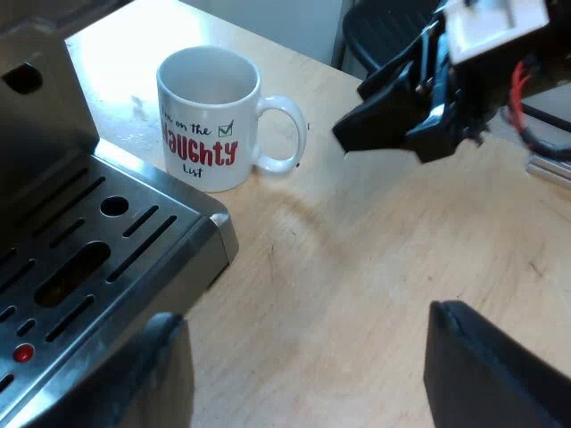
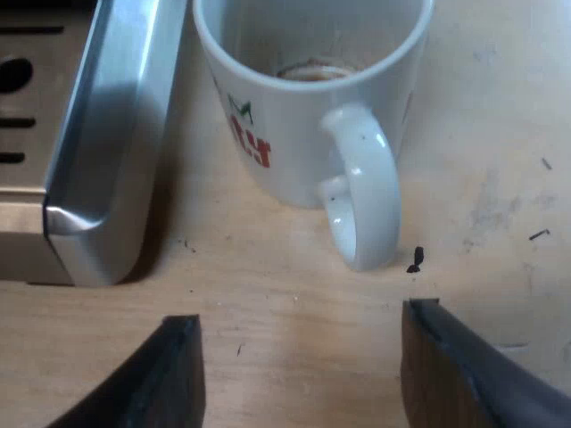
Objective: Place mug into machine
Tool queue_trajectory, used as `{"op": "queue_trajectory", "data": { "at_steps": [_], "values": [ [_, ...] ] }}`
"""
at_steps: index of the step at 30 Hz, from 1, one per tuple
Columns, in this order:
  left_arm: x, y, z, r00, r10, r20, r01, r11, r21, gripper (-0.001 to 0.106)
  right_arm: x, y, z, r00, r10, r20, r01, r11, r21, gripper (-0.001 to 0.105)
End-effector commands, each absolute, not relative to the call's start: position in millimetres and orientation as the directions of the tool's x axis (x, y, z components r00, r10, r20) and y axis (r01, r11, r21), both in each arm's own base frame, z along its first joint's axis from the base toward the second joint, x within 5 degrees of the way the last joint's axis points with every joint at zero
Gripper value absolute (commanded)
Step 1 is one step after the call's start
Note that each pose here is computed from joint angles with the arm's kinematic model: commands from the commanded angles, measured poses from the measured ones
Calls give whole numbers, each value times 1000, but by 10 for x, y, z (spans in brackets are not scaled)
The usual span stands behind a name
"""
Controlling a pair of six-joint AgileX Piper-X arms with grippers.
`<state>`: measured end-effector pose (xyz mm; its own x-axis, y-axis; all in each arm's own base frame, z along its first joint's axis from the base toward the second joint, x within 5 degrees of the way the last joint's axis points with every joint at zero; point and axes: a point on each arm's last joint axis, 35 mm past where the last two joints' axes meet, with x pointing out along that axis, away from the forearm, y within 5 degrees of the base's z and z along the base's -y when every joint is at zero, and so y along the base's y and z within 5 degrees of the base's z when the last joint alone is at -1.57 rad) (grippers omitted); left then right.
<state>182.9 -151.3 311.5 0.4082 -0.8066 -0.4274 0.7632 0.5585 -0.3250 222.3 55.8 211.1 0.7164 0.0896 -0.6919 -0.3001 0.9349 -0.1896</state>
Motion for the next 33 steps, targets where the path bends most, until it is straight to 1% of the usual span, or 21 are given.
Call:
{"op": "queue_trajectory", "data": {
  "at_steps": [1, 7, 12, 17, 20, 25, 28, 31, 33],
  "values": [
    [1831, -1522, 3160, 421, -810, -409, 761, 560, -328, 58, 2272, 566, 2072, 716, 87, -693, -303, 933, -195, 51],
    [1830, -1523, 3160, 417, -812, -408, 762, 557, -329, 58, 2373, 594, 1955, 711, 89, -698, -323, 922, -212, 51],
    [1829, -1523, 3160, 414, -814, -407, 764, 554, -331, 58, 2467, 464, 1840, 697, 62, -715, -284, 938, -196, 51],
    [1828, -1523, 3152, 414, -813, -409, 763, 555, -331, 58, 2552, 377, 1800, 709, 105, -697, -295, 942, -158, 51],
    [1828, -1523, 3152, 414, -813, -409, 763, 555, -331, 58, 2611, 388, 1737, 715, 115, -689, -308, 937, -164, 51],
    [1828, -1523, 3152, 414, -813, -409, 763, 555, -331, 58, 2696, 388, 1605, 712, 114, -693, -292, 945, -145, 51],
    [1828, -1523, 3152, 414, -813, -409, 763, 555, -331, 58, 2755, 412, 1560, 727, 149, -670, -311, 942, -129, 51],
    [1831, -1525, 3129, 413, -813, -411, 763, 555, -332, 58, 2801, 419, 1517, 741, 151, -655, -309, 942, -133, 51],
    [1831, -1525, 3130, 413, -813, -410, 763, 555, -332, 58, 2823, 422, 1461, 738, 150, -658, -309, 942, -132, 49]
  ]
}}
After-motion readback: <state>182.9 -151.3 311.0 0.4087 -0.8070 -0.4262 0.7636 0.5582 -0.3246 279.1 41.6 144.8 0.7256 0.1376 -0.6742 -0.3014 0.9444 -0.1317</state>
